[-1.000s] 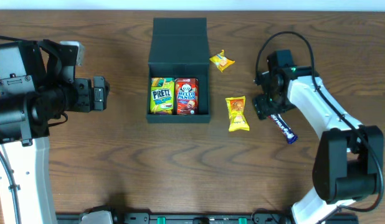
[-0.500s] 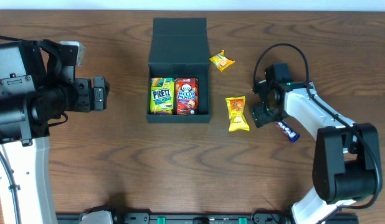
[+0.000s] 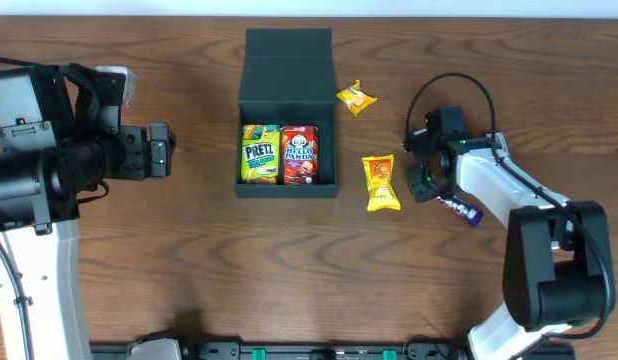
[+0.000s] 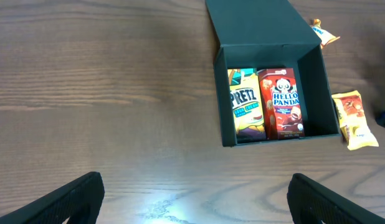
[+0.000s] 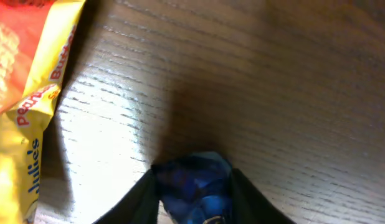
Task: Pack container
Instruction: 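Grasp the blue Dairy Milk bar with the right gripper, then carry the Dairy Milk bar into the black box beside Hello Panda, then release the bar and move the right gripper to the blue packet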
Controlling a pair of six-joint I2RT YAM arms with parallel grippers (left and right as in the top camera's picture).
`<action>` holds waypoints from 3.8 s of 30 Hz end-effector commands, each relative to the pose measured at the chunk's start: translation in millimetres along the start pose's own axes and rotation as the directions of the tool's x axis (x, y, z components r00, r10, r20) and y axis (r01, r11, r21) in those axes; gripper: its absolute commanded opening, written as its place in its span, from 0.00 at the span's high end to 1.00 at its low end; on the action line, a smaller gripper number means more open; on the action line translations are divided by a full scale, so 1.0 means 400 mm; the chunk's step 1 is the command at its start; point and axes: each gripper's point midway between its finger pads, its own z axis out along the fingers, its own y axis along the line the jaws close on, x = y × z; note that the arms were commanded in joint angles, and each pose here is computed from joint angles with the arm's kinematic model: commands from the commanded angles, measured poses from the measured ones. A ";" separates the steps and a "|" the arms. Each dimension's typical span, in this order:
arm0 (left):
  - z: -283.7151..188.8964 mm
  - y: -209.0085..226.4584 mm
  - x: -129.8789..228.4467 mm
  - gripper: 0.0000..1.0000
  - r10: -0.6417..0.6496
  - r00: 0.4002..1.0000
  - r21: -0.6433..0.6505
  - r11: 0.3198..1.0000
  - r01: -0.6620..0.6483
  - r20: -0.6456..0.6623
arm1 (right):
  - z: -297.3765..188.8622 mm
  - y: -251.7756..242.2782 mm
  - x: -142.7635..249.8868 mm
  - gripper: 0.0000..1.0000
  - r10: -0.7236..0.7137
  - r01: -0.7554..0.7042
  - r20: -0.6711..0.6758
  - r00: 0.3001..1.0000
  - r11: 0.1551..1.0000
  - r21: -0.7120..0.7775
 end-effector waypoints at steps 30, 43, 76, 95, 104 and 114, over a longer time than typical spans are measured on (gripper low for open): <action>-0.012 0.002 -0.011 0.05 -0.003 1.000 -0.010 1.000 0.003 0.020 | -0.253 0.058 -0.344 0.99 0.349 -0.274 0.282 0.894 0.922 -0.272; -0.012 0.002 -0.011 0.05 -0.003 1.000 -0.010 1.000 0.003 0.020 | -0.411 0.344 -0.476 0.99 0.613 -0.416 0.204 0.763 0.707 -0.572; -0.012 0.002 -0.011 0.05 -0.003 1.000 -0.010 1.000 0.003 0.020 | -0.247 0.405 -0.471 0.91 0.706 -0.591 0.166 0.688 0.679 -0.436; -0.012 0.002 -0.011 0.05 -0.003 1.000 -0.010 1.000 0.003 0.020 | -0.316 0.418 -0.510 0.44 0.611 -0.448 0.241 0.754 0.747 -0.491; -0.012 0.002 -0.011 0.05 -0.003 1.000 -0.010 1.000 0.003 0.020 | -0.508 0.391 -0.583 0.30 0.305 -0.082 0.549 0.778 0.916 -0.393; -0.012 0.002 -0.011 0.05 -0.003 1.000 -0.010 1.000 0.003 0.020 | -0.573 0.231 -0.551 0.21 0.252 -0.129 0.607 0.754 0.962 -0.239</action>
